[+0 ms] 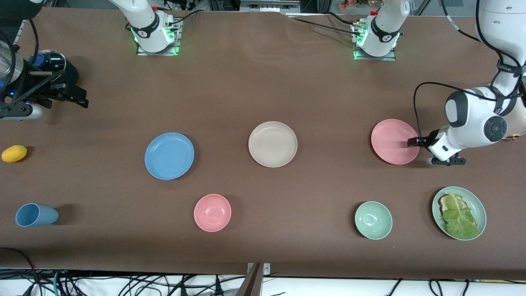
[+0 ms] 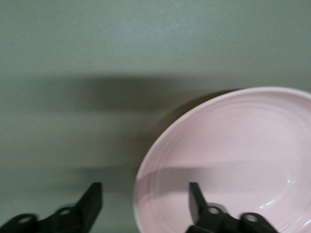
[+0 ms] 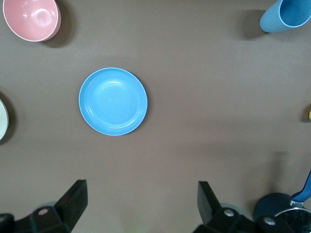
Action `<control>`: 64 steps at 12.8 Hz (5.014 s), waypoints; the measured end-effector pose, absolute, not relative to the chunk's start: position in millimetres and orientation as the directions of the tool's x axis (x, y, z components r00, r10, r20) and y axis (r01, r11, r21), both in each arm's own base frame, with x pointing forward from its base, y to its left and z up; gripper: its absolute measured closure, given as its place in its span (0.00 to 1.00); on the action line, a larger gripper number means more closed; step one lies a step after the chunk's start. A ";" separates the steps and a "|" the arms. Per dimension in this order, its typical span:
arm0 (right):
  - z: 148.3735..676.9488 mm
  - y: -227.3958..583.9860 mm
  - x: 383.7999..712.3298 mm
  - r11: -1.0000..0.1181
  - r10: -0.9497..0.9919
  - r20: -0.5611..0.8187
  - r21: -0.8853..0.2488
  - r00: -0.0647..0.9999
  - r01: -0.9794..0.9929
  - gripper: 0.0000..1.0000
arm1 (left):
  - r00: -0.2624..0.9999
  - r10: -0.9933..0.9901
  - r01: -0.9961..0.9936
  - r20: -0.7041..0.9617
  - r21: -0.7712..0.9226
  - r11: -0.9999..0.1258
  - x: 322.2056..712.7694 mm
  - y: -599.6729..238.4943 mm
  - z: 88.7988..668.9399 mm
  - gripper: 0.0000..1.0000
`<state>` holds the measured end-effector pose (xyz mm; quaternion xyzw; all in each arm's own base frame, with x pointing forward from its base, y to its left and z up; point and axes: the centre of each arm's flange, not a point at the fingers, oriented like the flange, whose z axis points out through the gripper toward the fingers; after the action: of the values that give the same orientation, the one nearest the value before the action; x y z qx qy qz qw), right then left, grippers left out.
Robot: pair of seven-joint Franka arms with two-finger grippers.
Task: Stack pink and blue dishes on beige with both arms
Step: 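Close the left gripper on the pink plate rim, then slide the pink plate with the left gripper onto the beige plate, then open the left gripper while the right gripper reaches the blue plate, then grasp the blue plate rim with the right gripper while the left gripper withdraws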
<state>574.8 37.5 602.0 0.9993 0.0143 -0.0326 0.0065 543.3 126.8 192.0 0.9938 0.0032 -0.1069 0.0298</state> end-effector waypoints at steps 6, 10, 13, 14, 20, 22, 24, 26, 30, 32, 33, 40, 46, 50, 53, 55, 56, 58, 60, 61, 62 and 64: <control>602.1 38.0 575.2 -1.000 0.029 -0.063 0.011 0.998 0.030 0.00 | 0.975 -0.015 0.001 -0.221 0.069 -0.998 540.5 130.6 185.6 0.84; 602.2 41.2 575.1 -0.999 0.034 -0.061 0.010 0.998 0.035 0.00 | 0.974 -0.019 -0.002 -0.227 0.073 -0.997 541.1 127.2 186.5 0.93; 601.9 41.3 575.2 -0.999 0.034 -0.062 0.010 0.998 0.035 0.00 | 0.968 -0.016 0.003 -0.252 0.075 -0.997 551.1 122.8 197.9 0.93; 601.7 41.2 575.4 -0.999 0.034 -0.062 0.010 0.997 0.035 0.00 | 0.963 -0.008 0.014 -0.271 0.077 -0.997 560.9 114.7 209.7 0.94; 600.9 40.6 576.3 -0.999 0.032 -0.061 0.010 0.998 0.033 0.00 | 0.935 0.094 0.145 -0.341 0.126 -0.981 606.5 1.5 280.8 0.95; 600.8 40.2 576.5 -0.999 0.032 -0.060 0.010 0.998 0.032 0.00 | 0.930 0.146 0.206 -0.338 0.148 -0.967 613.5 -50.2 301.3 0.95; 600.7 39.7 577.7 -0.999 0.032 -0.054 0.015 0.998 0.033 0.00 | 0.928 0.181 0.241 -0.325 0.154 -0.958 617.7 -106.3 322.6 0.95; 598.2 38.6 582.0 -0.999 0.032 -0.041 0.024 0.999 0.033 0.00 | 0.924 0.196 0.262 -0.327 0.171 -0.950 619.4 -166.3 335.0 0.95; 593.7 38.0 585.9 -0.999 0.030 -0.042 0.028 0.999 0.031 0.00 | 0.920 0.210 0.284 -0.330 0.196 -0.938 619.5 -270.4 305.6 0.95; 593.8 38.1 586.0 -0.999 0.030 -0.041 0.029 0.999 0.031 0.00 | 0.918 0.216 0.295 -0.332 0.210 -0.932 614.1 -303.5 277.5 0.95; 590.8 37.9 587.1 -0.999 0.029 -0.047 0.030 0.998 0.030 0.00 | 0.916 0.220 0.301 -0.336 0.211 -0.930 609.9 -317.3 265.9 0.95; 473.9 47.9 636.9 -0.998 0.039 -0.138 0.037 0.990 0.045 0.00 | 0.921 0.198 0.270 -0.336 0.183 -0.945 591.7 -352.5 249.0 0.95; 302.5 60.0 648.8 -0.997 0.061 -0.134 0.035 0.989 0.066 0.00 | 0.921 0.171 0.226 -0.351 0.122 -0.967 571.3 -359.3 223.8 0.95; 237.5 63.7 612.2 -0.997 0.074 -0.120 0.028 0.990 0.078 0.00 | 0.917 0.170 0.223 -0.362 0.111 -0.968 569.1 -357.8 221.5 0.95; 212.9 60.8 589.0 -0.997 0.076 -0.066 0.025 0.995 0.077 0.00 | 0.915 0.178 0.230 -0.363 0.104 -0.968 572.4 -352.2 221.9 0.68; 197.7 59.3 575.7 -0.997 0.075 -0.048 0.023 0.996 0.076 0.05 | 0.917 0.182 0.234 -0.356 0.109 -0.966 575.8 -351.3 225.9 0.46; 193.3 58.8 571.4 -0.997 0.074 -0.049 0.022 0.996 0.075 0.18 | 0.918 0.185 0.237 -0.351 0.112 -0.965 578.5 -349.8 228.6 0.35; 190.8 58.4 568.9 -0.998 0.064 -0.052 0.016 0.997 0.065 0.45 | 0.918 0.203 0.255 -0.341 0.117 -0.960 587.3 -339.3 235.4 0.15; 191.0 58.2 569.0 -0.999 0.052 -0.051 0.008 0.997 0.052 0.68 | 0.916 0.233 0.285 -0.325 0.122 -0.951 600.1 -319.3 246.0 0.00; 191.1 58.4 569.1 -0.999 0.050 -0.051 0.007 0.997 0.050 0.81 | 0.915 0.247 0.297 -0.318 0.119 -0.948 607.6 -304.7 252.2 0.00; 193.6 58.9 570.4 -0.999 0.043 -0.043 0.003 0.998 0.043 0.90 | 0.917 0.256 0.302 -0.306 0.115 -0.946 615.3 -288.3 259.1 0.00; 202.7 61.4 572.9 -0.999 0.041 -0.030 -0.004 0.999 0.041 0.93 | 0.920 0.254 0.299 -0.300 0.115 -0.947 629.6 -249.4 268.0 0.00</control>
<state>572.9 61.4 202.7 0.9997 0.0206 -0.0151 -0.0017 629.6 -249.4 268.0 0.9765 0.1416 -0.1419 0.0794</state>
